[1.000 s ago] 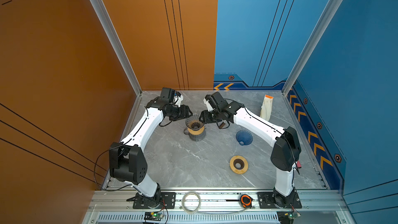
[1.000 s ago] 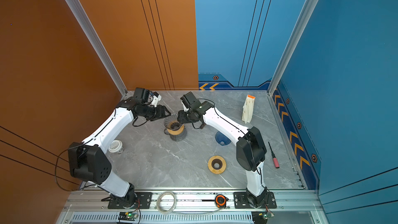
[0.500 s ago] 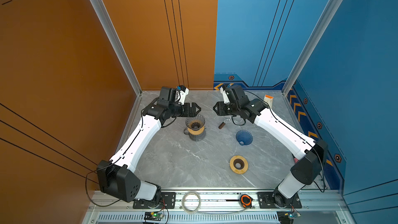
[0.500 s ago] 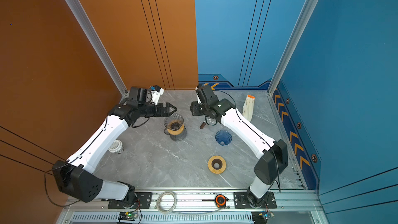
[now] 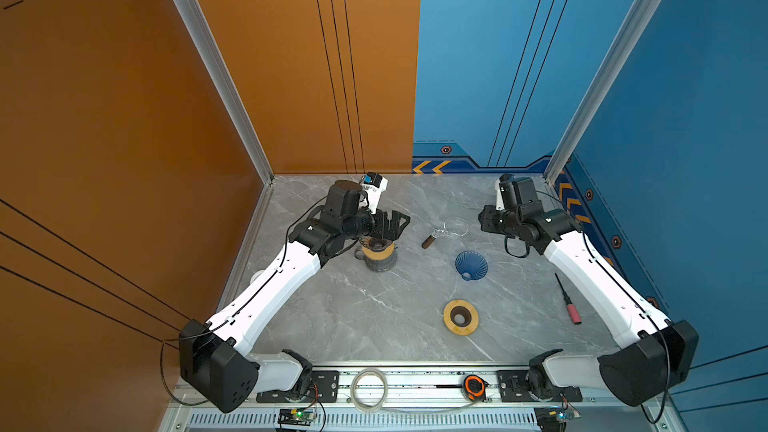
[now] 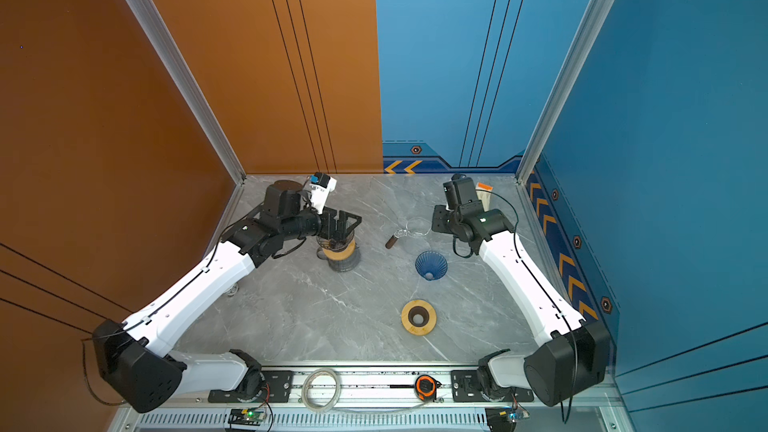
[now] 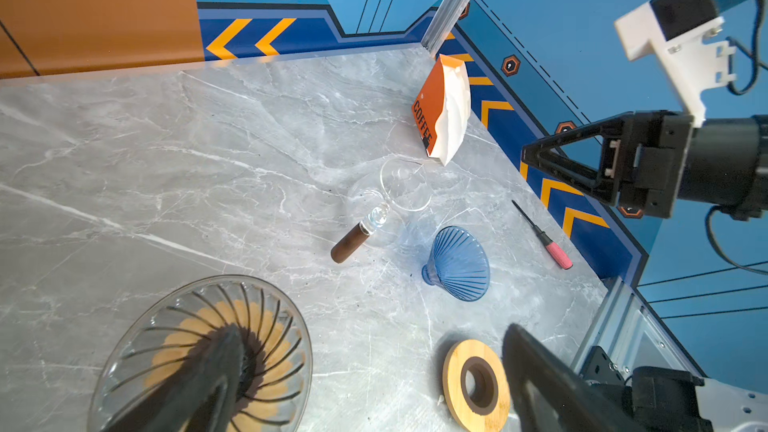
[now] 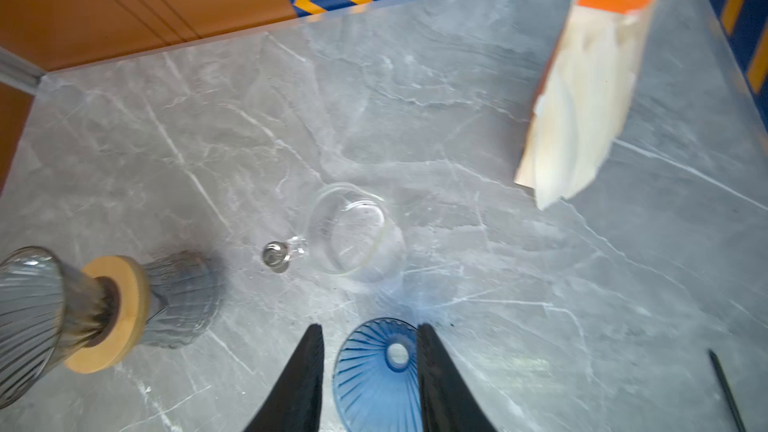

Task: Place the coffee filter in the dripper
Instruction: 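Open the left gripper and raise it off the dripper while the right gripper withdraws, then move the right gripper to the white paper filter stack in the orange pack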

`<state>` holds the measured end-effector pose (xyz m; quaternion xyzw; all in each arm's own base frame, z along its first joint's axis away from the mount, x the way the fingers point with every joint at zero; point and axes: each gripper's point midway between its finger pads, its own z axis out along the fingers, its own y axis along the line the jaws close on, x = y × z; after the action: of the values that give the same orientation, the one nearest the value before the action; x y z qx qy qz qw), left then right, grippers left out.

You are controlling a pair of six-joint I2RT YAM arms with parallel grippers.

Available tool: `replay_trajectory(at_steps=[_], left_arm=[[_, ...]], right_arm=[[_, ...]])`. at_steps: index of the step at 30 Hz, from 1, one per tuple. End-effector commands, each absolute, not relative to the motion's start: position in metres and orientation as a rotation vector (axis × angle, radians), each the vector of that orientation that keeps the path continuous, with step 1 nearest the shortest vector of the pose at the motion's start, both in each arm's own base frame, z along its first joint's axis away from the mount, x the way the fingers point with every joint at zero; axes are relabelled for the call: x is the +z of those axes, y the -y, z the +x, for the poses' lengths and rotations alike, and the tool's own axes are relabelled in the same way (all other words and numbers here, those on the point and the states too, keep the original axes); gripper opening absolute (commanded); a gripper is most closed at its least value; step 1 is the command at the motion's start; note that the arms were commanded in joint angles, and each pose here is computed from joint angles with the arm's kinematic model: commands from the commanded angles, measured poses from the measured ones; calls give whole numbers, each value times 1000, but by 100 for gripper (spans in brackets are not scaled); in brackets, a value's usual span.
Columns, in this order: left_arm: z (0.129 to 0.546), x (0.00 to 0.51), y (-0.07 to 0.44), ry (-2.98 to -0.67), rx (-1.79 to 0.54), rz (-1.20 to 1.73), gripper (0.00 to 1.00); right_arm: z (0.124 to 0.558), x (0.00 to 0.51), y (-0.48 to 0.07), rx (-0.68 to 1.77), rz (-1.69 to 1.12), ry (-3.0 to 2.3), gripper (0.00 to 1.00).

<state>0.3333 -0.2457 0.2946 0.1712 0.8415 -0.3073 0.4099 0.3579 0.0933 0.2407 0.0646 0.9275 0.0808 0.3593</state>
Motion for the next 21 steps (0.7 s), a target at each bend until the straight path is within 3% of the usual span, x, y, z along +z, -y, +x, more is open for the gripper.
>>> replay_trajectory(at_steps=[1,11,21], left_arm=[[337,295,257,-2076,-745,455,98],[349,284,291,-2044,-790,458,98],[367,267,301,-2073,-771,439,98]], right_arm=[[347,229,-62,115,209,-2417,34],[359,178,-4,62,373,-2471,29],[396,127,14,78,461,-2518,24]])
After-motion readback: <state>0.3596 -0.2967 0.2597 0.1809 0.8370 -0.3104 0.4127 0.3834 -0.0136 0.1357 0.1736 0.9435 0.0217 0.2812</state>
